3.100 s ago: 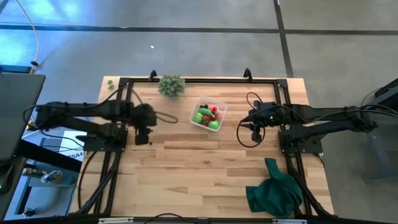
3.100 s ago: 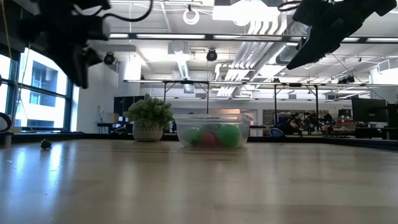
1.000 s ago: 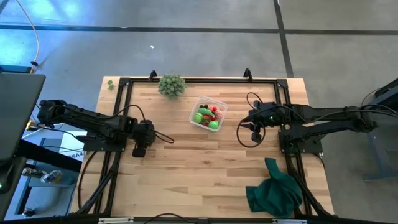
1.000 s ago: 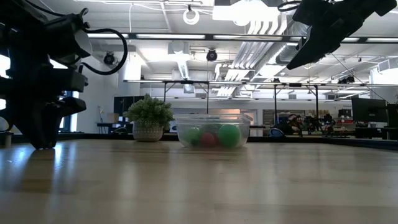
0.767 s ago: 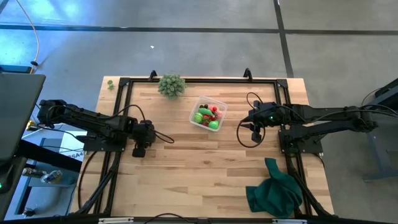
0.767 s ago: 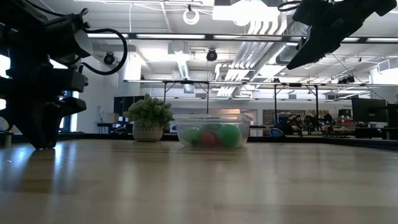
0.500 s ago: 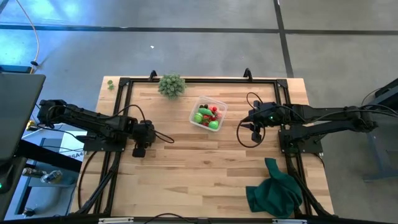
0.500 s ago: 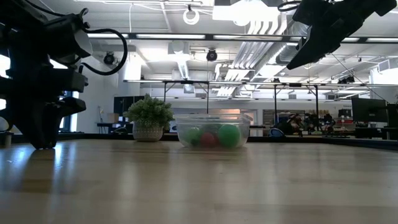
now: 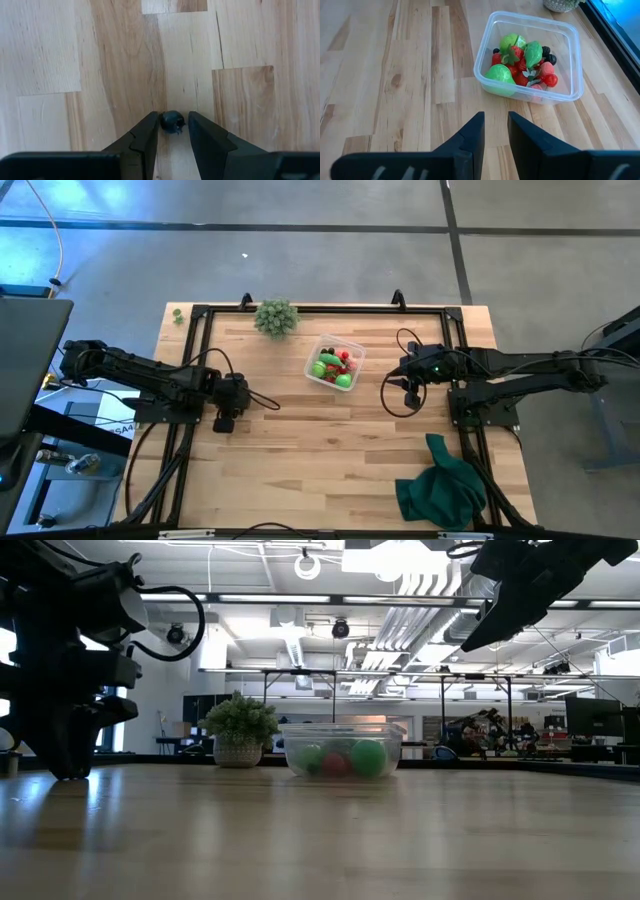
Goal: Pick and placing Produce into tupperware
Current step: Put the blueberry into the transparent container
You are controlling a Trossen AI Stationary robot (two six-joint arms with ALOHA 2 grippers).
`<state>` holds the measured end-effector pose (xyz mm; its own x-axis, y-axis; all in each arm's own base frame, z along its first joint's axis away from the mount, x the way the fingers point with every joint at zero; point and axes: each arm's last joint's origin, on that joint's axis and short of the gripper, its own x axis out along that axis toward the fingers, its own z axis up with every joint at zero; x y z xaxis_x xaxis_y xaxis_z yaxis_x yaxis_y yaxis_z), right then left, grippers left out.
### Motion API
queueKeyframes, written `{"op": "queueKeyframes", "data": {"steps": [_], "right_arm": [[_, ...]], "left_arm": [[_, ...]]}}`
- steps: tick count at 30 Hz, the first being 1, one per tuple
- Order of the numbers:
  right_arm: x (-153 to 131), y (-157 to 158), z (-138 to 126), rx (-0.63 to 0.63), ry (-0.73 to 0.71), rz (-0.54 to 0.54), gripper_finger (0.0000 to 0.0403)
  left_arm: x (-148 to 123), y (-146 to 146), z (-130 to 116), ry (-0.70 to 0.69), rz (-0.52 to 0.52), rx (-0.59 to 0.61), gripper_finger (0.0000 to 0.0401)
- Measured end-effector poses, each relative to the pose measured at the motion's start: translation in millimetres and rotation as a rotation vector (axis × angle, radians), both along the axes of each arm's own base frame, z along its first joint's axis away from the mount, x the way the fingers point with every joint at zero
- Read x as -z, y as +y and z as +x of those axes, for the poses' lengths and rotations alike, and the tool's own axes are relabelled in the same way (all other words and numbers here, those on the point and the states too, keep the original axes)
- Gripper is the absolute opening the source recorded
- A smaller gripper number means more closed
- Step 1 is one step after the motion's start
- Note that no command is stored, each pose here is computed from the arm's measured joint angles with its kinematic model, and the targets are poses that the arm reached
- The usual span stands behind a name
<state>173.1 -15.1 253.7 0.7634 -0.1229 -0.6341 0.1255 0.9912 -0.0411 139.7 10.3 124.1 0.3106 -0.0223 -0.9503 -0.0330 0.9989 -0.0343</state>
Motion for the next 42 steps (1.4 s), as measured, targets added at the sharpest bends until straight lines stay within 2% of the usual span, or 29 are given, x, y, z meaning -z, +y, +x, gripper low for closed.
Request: {"op": "queueKeyframes", "data": {"steps": [16, 25, 34, 37, 42], "right_arm": [[0, 0, 0, 0.000, 0.000, 0.000, 0.0075], [0, 0, 0, 0.000, 0.000, 0.000, 0.0075], [0, 0, 0, 0.000, 0.000, 0.000, 0.0075], [0, 0, 0, 0.000, 0.000, 0.000, 0.0075], [0, 0, 0, 0.000, 0.000, 0.000, 0.0075]], "left_arm": [[0, 0, 0, 0.002, 0.007, -0.020, 0.0097], [0, 0, 1, -0.006, 0.004, -0.021, 0.0047], [-2, 1, 3, -0.022, 0.003, -0.021, 0.0078], [-10, 1, 11, -0.072, 0.007, -0.017, 0.0070], [-35, 3, 33, -0.237, 0.035, 0.016, 0.0039]]}}
